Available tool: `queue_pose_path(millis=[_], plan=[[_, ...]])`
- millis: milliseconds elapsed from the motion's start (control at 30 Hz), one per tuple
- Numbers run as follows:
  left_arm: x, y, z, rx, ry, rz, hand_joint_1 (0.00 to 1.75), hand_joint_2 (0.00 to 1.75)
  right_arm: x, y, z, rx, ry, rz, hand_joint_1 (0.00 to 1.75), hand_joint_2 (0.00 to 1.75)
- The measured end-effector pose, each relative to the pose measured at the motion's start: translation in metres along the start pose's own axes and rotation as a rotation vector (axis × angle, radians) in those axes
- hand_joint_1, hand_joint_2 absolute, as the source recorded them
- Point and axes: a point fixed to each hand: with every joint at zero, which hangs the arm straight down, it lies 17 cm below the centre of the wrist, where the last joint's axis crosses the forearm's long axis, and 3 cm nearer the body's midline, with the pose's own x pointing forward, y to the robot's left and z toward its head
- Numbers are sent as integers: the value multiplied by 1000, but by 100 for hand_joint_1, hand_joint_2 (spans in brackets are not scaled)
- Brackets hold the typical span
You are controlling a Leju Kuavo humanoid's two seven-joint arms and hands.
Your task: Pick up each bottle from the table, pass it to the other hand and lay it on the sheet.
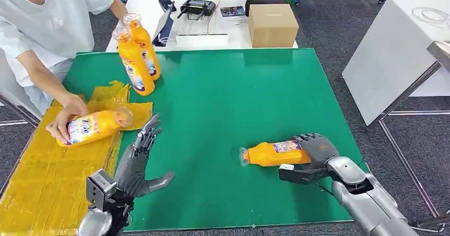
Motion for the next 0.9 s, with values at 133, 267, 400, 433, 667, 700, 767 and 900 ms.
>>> queue_pose_path(millis=[133, 267, 400, 433, 667, 700, 767, 900], plan=[[0, 0, 0, 1, 1, -1, 0, 175, 2, -5, -1, -34, -4, 0, 175, 175], [-1, 0, 0, 0, 8, -3, 0, 175, 10, -16, 1, -124, -5, -20, 175, 175], [-4, -7, 0, -21, 23, -16, 0, 175, 45, -41, 10, -292, -47, -236, 175, 175], [-5, -9, -1, -26, 29, -24, 0, 175, 57, -53, 13, -344, -60, -328, 175, 175], [-6, -19, -2, -42, 39, -27, 0, 175, 96, -117, 36, -566, -143, -657, 175, 175], [-6, -19, -3, -42, 41, -28, 0, 175, 99, -124, 41, -595, -162, -706, 175, 175], [-7, -18, -3, -37, 46, -32, 0, 175, 105, -138, 49, -646, -191, -807, 175, 175], [-8, -20, -5, -36, 53, -36, 0, 175, 118, -162, 62, -711, -247, -986, 175, 175]])
